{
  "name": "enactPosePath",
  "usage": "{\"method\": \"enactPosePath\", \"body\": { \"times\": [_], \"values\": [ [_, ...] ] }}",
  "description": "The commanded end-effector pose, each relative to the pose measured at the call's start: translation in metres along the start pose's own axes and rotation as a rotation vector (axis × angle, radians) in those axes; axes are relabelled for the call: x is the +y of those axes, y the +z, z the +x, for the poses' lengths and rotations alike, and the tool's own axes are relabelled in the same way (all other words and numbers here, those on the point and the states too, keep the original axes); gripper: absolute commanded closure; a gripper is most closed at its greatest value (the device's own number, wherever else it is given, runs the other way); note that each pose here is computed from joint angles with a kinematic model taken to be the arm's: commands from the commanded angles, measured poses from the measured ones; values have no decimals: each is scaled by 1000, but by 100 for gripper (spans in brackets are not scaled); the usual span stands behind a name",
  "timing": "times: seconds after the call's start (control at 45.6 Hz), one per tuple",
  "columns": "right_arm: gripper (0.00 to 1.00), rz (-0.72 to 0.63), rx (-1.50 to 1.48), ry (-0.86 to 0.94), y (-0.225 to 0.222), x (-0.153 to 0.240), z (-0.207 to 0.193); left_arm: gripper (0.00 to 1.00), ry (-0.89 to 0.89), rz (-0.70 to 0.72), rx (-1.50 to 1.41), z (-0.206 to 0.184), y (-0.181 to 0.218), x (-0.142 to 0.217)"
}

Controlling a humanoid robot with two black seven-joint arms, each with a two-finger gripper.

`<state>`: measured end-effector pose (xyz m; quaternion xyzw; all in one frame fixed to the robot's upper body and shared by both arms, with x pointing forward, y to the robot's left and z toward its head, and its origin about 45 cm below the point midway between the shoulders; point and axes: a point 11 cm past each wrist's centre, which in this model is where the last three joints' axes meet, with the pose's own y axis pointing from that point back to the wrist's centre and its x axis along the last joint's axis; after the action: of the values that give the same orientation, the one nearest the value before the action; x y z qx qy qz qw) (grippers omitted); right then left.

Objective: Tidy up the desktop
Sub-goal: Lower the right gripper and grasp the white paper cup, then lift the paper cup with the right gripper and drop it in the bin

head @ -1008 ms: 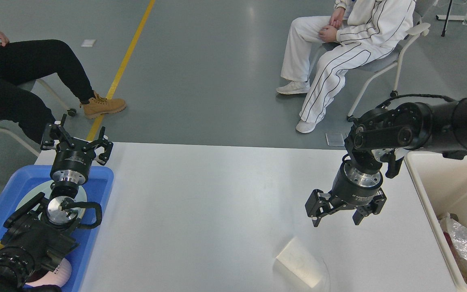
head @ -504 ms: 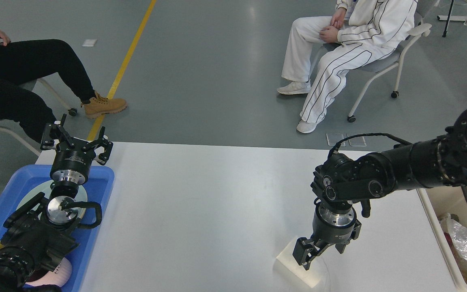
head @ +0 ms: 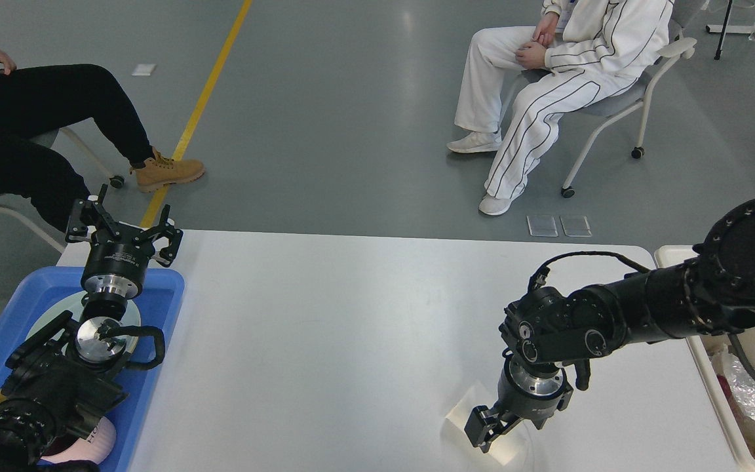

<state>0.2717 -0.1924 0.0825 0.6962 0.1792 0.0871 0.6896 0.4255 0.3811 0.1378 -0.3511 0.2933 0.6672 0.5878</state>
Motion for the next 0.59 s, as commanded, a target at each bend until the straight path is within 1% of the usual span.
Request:
{"method": "enactPosePath", "body": {
  "times": [0.0,0.066,0.088,0.153,0.219,0.241,0.351,0.394,0.438,0.46,0.57],
  "values": [
    [7,-6,23,22,0,-5,-2,3,1,0,0,0,0,0],
    [13,-5,25,21,-1,-6,-2,3,1,0,0,0,0,0],
    [16,-5,24,22,-1,-6,-2,3,1,0,0,0,0,0],
    [30,-6,25,27,-1,-6,-2,3,1,0,0,0,0,0],
    [34,-7,32,28,-2,-6,-2,3,1,-1,0,0,0,0],
    [37,-5,37,30,-4,-6,-1,3,1,0,0,0,0,0],
    [65,-4,60,26,-10,-5,-1,3,1,0,0,0,0,0],
    [77,-3,61,26,-10,-4,-1,3,1,0,0,0,0,0],
    [86,-5,63,28,-10,-3,0,3,-1,0,0,0,0,0],
    [87,-6,65,31,-11,-2,1,3,-1,-1,0,0,0,0],
    [88,-7,67,41,-11,3,4,3,1,-1,0,0,0,0]
  ]
}}
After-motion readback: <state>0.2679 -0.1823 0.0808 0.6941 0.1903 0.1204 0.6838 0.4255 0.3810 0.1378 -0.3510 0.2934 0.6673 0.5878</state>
